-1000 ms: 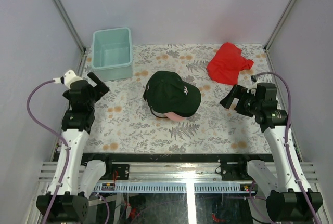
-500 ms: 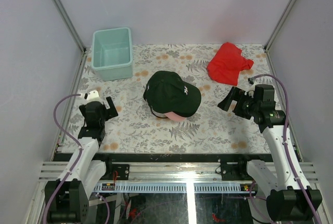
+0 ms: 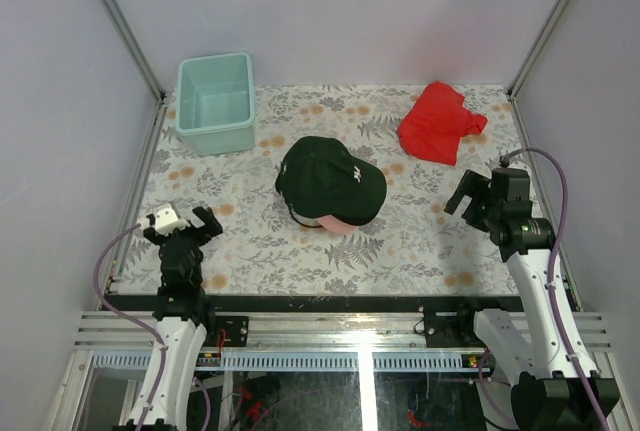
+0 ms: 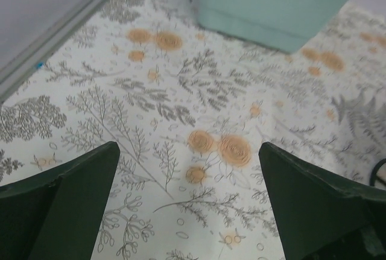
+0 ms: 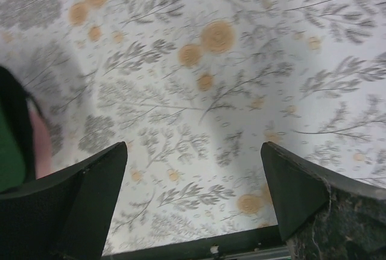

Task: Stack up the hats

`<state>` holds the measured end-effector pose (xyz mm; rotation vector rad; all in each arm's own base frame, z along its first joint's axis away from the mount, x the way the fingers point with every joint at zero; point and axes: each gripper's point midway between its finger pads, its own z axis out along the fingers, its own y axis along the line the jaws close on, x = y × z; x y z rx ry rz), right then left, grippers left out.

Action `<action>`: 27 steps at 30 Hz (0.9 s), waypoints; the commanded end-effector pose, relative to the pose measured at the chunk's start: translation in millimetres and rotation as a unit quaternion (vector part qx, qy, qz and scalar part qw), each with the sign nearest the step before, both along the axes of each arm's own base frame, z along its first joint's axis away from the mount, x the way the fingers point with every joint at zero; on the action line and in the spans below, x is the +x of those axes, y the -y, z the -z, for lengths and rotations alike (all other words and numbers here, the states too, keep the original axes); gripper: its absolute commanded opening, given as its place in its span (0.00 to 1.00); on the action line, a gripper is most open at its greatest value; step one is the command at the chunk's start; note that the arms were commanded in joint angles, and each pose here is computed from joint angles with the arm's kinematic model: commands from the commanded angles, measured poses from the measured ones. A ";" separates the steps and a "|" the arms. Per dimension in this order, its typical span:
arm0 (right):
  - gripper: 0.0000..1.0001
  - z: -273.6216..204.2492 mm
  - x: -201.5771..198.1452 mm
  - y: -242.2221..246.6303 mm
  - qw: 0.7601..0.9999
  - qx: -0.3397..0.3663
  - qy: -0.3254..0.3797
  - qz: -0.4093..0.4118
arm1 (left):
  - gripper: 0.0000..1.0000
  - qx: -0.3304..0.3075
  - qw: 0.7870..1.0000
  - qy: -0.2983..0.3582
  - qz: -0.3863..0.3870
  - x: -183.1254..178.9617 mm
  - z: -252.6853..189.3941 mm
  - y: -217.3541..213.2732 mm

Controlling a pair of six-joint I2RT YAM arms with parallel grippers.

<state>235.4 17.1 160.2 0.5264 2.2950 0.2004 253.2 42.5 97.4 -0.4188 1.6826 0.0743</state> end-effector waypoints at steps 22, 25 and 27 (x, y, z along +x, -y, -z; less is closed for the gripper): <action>0.99 36.2 40.5 7.6 0.949 -0.192 0.186 -0.169 | 1.00 0.023 0.996 0.053 0.073 4.0 1.3 22.4; 0.99 47.8 35.1 4.8 0.944 -0.191 0.209 -0.172 | 1.00 0.022 0.996 0.029 0.077 7.6 7.1 23.4; 0.99 56.2 29.5 5.7 0.943 -0.185 0.227 -0.156 | 1.00 0.022 0.996 0.016 0.080 9.3 8.5 24.3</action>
